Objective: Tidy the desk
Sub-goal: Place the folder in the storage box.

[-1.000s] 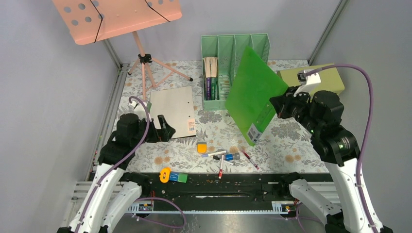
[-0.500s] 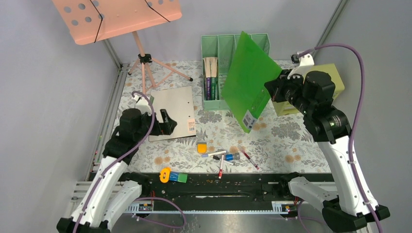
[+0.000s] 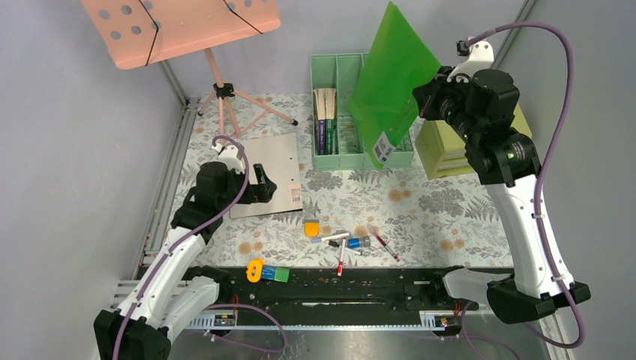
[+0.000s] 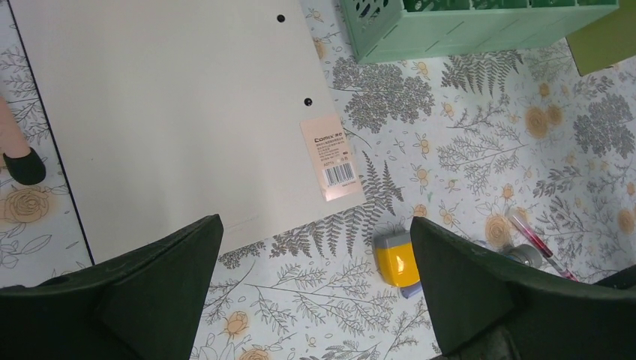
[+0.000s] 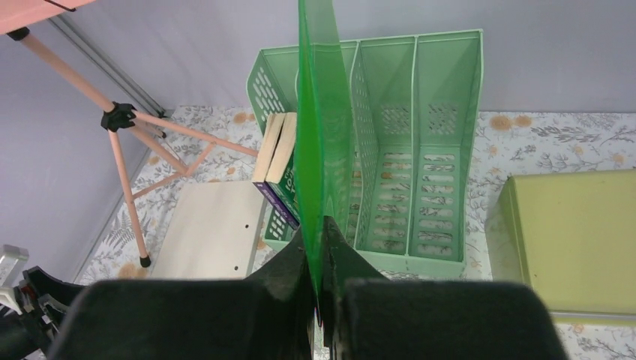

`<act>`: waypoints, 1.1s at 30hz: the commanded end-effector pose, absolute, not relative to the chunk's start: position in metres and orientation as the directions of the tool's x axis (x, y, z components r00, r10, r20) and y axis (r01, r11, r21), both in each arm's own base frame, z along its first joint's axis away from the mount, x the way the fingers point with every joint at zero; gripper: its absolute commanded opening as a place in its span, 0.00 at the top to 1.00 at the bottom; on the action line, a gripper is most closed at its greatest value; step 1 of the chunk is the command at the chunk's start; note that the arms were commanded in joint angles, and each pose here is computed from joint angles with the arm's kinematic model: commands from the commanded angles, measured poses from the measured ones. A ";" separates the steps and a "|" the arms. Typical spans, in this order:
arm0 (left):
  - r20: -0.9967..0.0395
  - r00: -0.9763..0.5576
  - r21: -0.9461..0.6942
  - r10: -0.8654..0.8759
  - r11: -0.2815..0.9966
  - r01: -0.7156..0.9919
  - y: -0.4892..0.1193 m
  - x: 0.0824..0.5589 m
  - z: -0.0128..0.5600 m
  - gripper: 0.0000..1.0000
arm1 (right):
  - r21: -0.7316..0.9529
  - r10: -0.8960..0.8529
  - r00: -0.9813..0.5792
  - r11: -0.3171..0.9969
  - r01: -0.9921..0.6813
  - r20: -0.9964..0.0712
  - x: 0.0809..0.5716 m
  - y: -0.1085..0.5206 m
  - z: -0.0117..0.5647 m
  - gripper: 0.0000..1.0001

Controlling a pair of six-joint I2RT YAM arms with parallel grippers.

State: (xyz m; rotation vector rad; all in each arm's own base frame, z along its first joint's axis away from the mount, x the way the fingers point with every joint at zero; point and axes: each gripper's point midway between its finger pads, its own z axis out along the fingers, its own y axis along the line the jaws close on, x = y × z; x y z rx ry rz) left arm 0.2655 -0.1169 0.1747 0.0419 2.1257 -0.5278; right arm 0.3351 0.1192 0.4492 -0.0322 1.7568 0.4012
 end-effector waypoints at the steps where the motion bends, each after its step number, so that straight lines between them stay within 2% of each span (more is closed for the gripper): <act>1: -0.829 -0.519 -0.344 -0.208 0.922 0.180 -0.110 0.281 0.188 0.01 | 0.288 0.263 -0.122 0.913 -0.289 -0.957 0.342 0.129 0.492 1.00; 11: -0.834 -0.518 -0.305 -0.189 0.941 0.147 -0.105 0.278 0.183 0.01 | 0.314 0.280 -0.157 0.910 -0.271 -0.947 0.360 0.136 0.481 1.00; 17: -0.791 -0.610 -0.207 -0.046 0.958 0.197 -0.101 0.265 0.179 0.01 | 0.306 0.278 -0.145 0.922 -0.238 -0.949 0.375 0.136 0.472 1.00; 23: -0.786 -0.616 -0.235 -0.046 0.945 0.228 -0.108 0.263 0.178 0.01 | 0.320 0.288 -0.160 0.919 -0.231 -0.944 0.392 0.142 0.463 1.00; 33: -0.790 -0.611 -0.169 -0.039 0.973 0.157 -0.094 0.271 0.175 0.02 | 0.279 0.256 -0.147 0.945 -0.172 -0.955 0.411 0.143 0.455 1.00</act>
